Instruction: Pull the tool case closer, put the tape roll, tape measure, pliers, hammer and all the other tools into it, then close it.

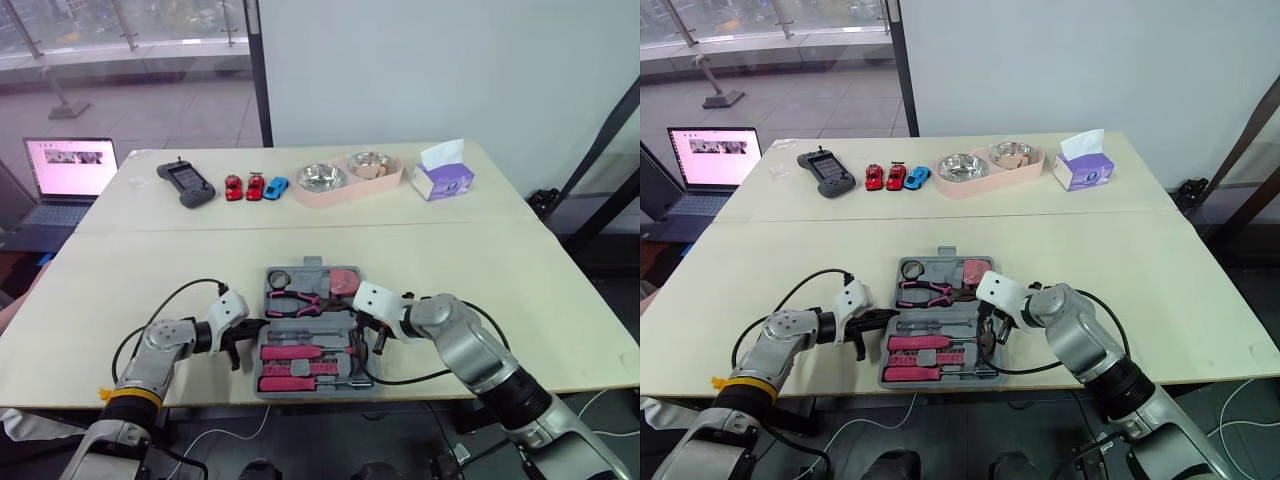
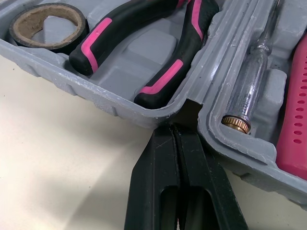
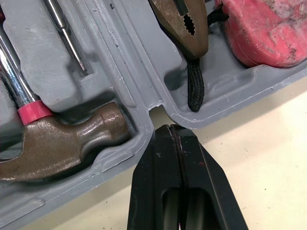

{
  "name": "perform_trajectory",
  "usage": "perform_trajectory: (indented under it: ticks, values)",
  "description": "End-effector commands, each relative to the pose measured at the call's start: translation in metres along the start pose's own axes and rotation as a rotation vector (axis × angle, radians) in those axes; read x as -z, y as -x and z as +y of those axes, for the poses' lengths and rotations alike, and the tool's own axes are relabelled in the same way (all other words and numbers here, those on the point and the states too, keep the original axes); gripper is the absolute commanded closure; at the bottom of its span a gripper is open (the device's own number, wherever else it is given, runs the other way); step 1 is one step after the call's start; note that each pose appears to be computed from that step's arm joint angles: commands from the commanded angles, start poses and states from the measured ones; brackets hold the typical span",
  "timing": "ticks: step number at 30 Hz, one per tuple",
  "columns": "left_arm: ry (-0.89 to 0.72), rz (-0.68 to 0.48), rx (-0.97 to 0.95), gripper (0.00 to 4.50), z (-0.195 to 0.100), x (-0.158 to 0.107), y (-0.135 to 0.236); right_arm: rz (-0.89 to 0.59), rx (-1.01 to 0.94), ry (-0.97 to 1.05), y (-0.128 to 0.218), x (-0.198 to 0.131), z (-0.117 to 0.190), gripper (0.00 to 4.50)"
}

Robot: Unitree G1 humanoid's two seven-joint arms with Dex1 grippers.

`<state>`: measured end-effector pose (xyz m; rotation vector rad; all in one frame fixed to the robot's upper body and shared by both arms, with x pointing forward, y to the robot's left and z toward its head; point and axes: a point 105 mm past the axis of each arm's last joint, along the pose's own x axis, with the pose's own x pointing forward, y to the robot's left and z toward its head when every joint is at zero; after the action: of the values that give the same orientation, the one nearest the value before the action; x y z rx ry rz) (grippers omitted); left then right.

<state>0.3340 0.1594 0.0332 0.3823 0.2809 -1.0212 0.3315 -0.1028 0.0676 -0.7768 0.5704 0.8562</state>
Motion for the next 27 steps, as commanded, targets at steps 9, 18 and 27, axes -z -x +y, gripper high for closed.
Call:
perform_trajectory:
  ticks: [9, 18, 27]
  values:
    - [0.027, 0.056, -0.060, 4.47, 0.008, 0.016, 0.025, -0.090, 0.055, 0.034, 0.013, -0.007, -0.018, 4.50]
    - [0.103, 0.022, -0.112, 4.47, 0.014, -0.006, 0.081, -0.170, 0.139, -0.046, 0.049, -0.002, -0.034, 4.50]
    - [0.086, -0.247, 0.095, 4.47, -0.043, -0.041, 0.067, -0.279, 0.061, -0.209, 0.052, -0.018, -0.010, 4.50]
